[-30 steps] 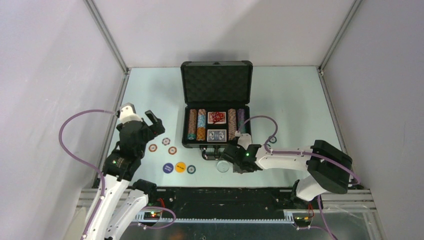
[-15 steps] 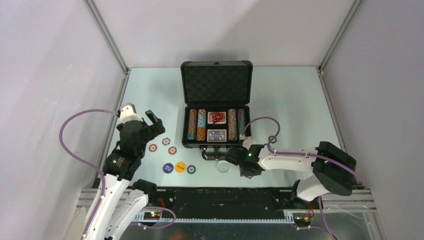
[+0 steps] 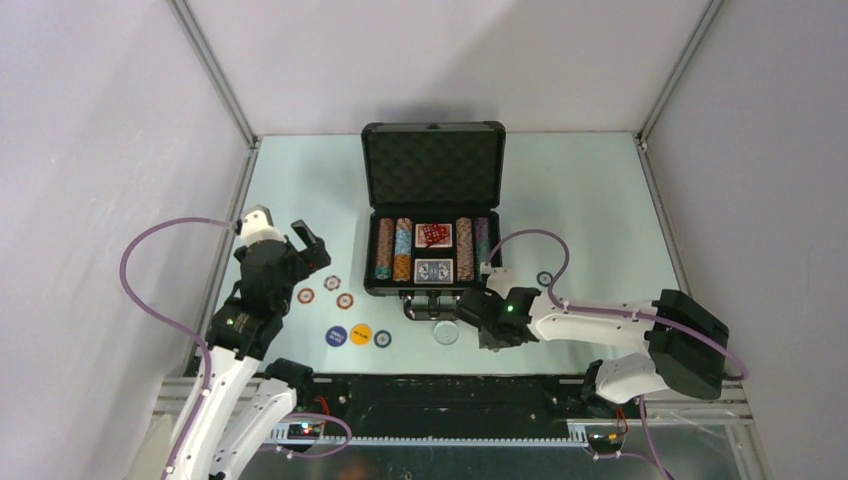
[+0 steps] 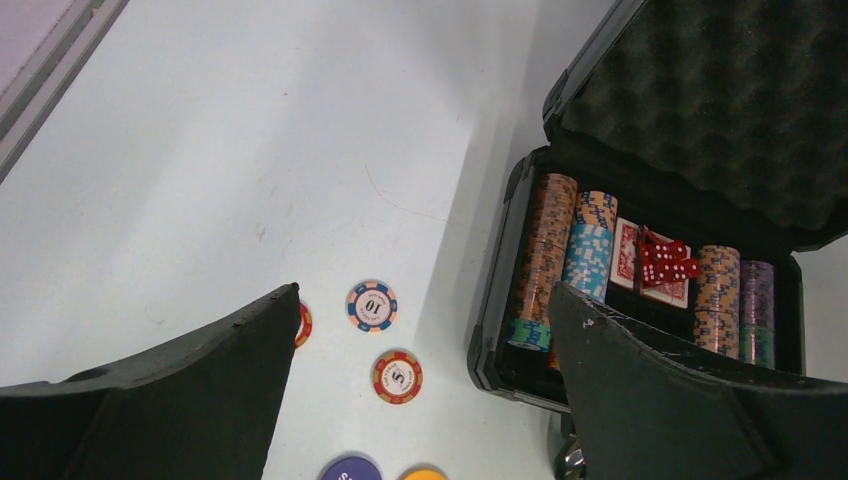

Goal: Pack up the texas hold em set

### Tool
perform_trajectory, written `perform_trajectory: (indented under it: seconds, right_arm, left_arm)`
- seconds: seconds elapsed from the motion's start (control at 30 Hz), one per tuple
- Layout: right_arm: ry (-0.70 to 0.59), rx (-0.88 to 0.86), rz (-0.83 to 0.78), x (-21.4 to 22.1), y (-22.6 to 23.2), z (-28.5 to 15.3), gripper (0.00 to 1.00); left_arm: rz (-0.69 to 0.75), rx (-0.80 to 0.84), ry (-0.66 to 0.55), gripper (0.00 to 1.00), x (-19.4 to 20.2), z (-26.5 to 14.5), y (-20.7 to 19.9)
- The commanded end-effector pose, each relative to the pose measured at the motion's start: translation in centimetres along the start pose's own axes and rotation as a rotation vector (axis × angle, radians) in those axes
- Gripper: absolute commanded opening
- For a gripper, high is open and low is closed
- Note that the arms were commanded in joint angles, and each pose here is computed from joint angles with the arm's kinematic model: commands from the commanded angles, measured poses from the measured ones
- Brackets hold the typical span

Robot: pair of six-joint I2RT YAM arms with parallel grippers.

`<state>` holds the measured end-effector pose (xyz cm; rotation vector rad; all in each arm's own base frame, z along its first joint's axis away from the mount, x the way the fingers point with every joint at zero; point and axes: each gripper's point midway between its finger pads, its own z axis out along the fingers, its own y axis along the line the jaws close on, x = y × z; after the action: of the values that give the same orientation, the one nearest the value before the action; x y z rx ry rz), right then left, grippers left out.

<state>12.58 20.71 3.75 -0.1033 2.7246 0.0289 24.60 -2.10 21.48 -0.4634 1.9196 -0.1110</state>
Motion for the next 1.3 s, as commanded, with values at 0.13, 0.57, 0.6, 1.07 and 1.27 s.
perform_trajectory:
  seconds: [0.13,0.57,0.6,1.07,1.27]
  right_arm:
    - [-0.003,-0.046,-0.016,-1.1,2.2,1.1,0.41]
    - [-0.016,-0.050,-0.008,-1.8,2.2,1.4,0.60]
    - [-0.019,-0.043,-0.007,-1.9,2.0,1.3,0.62]
    - [-0.048,0.060,0.120,-4.3,-4.0,0.7,0.64]
    - [-0.058,0.048,0.283,-4.2,-8.5,0.4,0.58]
  left_arm:
    - [-0.008,0.014,-0.019,0.98,-0.6,-0.3,-0.3]
    - [-0.071,-0.008,-0.009,0.98,0.1,0.1,0.0]
    - [-0.077,-0.008,-0.005,0.98,0.2,0.1,0.0]
    - [-0.078,0.002,-0.002,0.98,0.3,0.0,0.1]
    - [-0.069,0.013,-0.002,0.98,0.3,-0.1,0.0]
